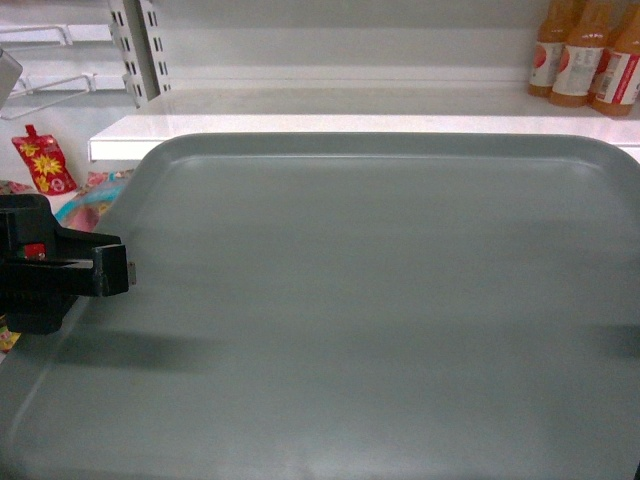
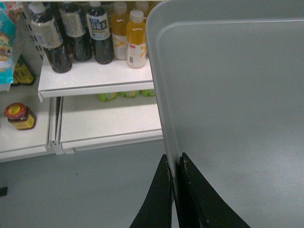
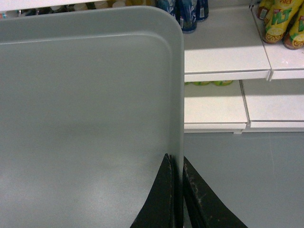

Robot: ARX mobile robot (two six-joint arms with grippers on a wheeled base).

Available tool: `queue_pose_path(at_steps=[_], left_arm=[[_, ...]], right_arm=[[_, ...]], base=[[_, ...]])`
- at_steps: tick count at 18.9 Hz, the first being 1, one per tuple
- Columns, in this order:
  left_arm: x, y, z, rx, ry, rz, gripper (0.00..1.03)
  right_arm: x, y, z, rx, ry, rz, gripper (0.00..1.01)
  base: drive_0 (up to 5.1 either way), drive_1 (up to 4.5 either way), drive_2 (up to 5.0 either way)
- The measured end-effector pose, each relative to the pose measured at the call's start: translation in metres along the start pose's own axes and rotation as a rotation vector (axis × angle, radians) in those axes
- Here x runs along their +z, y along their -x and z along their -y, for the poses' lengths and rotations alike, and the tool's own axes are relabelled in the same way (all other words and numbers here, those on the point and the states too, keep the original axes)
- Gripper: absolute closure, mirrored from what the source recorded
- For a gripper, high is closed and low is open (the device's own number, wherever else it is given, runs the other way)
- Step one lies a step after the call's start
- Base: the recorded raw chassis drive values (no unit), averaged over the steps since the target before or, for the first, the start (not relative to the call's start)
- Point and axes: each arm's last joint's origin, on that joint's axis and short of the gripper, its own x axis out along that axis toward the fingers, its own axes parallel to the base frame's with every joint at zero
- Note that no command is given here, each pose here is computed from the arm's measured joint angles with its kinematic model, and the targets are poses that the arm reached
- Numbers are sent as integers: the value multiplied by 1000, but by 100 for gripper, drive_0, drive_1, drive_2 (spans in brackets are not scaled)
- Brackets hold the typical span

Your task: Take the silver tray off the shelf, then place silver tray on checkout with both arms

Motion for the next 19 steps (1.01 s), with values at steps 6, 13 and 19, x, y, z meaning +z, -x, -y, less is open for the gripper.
queue_pose_path(at_steps=[6,13,19], left_arm=[[0,0,0,1,1,-1,100],[-1,0,-1,2,0,-5,100],[0,0,0,0,0,1,100]], right_arm=[[0,0,0,1,0,0,98],[0,0,0,1,1,-2,98],[0,0,0,-2,0,-3,98]], base=[[8,-404,420],[8,-404,421],[9,-403,421]])
